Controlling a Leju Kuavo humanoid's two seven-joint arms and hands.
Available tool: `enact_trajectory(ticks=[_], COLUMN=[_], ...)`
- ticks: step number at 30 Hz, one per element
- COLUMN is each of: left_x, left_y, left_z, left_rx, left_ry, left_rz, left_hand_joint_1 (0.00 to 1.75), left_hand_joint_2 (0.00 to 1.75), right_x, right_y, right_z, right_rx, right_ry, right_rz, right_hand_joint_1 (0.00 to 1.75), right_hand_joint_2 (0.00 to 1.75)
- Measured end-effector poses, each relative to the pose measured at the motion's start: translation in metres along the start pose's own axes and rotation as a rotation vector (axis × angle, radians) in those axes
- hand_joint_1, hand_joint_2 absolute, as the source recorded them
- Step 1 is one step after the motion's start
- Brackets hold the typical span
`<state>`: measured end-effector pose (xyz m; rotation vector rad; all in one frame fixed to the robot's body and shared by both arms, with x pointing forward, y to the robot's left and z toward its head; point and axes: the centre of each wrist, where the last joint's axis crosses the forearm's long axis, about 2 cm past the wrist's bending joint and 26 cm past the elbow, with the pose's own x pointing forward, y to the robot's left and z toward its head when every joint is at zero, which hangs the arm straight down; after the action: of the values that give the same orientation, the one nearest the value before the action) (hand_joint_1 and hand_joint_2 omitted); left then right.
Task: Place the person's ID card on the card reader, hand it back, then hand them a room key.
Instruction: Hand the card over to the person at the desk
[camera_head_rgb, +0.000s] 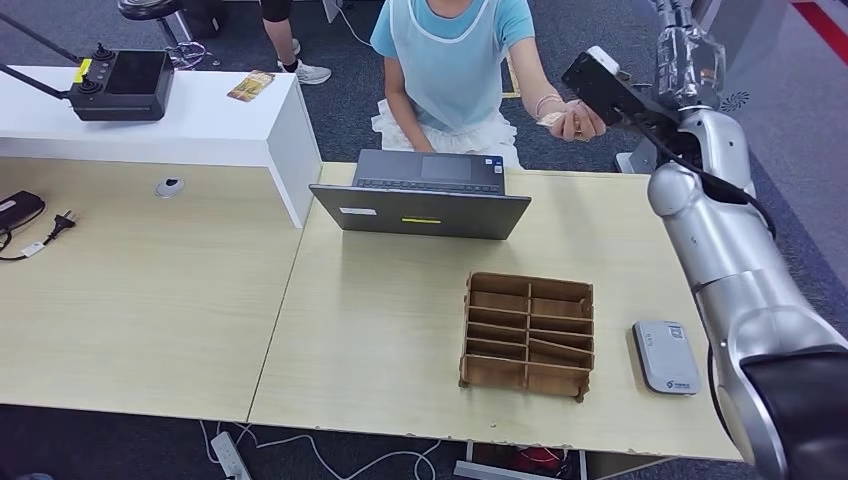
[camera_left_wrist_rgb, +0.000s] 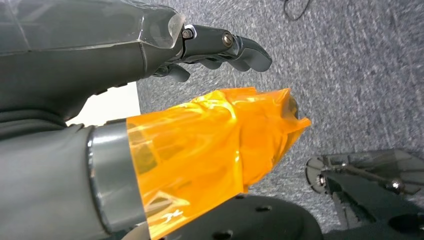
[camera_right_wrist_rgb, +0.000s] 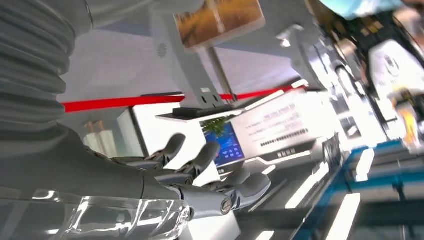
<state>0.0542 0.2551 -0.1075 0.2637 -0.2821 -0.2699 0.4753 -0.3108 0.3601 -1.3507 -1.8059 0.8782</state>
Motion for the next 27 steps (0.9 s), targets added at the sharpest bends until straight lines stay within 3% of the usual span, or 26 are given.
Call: enact_trajectory(ticks=[7, 15, 22, 27], left_x=[-0.002, -0.005, -0.012, -0.014], left_y=[0.001, 0.002, 0.008, 0.01], left_z=[0.0, 0.0, -0.001, -0.002], left_rx=[-0.007, -0.004, 0.029, 0.052], left_ry=[0.04, 0.079, 0.056, 0.062], left_rz=[0.001, -0.007, 0.013, 0.062], left_hand_joint_1=[0.0, 0.0, 0.0, 0.0], left_hand_joint_2=[0.0, 0.0, 0.0, 0.0], right_x=[0.02, 0.035, 0.071, 0.091], right_y=[0.004, -0.002, -0.007, -0.015], right_z=[0.054, 0.098, 0.174, 0.217], right_rx=[-0.222, -0.321, -0.443, -0.511], right_ry=[-0.038, -0.081, -0.194, -0.19], right_rz=[-0.24, -0.398, -0.909, -1.134], right_hand_joint_1=[0.0, 0.0, 0.0, 0.0], right_hand_joint_2=[1.75, 1.75, 1.75, 1.75])
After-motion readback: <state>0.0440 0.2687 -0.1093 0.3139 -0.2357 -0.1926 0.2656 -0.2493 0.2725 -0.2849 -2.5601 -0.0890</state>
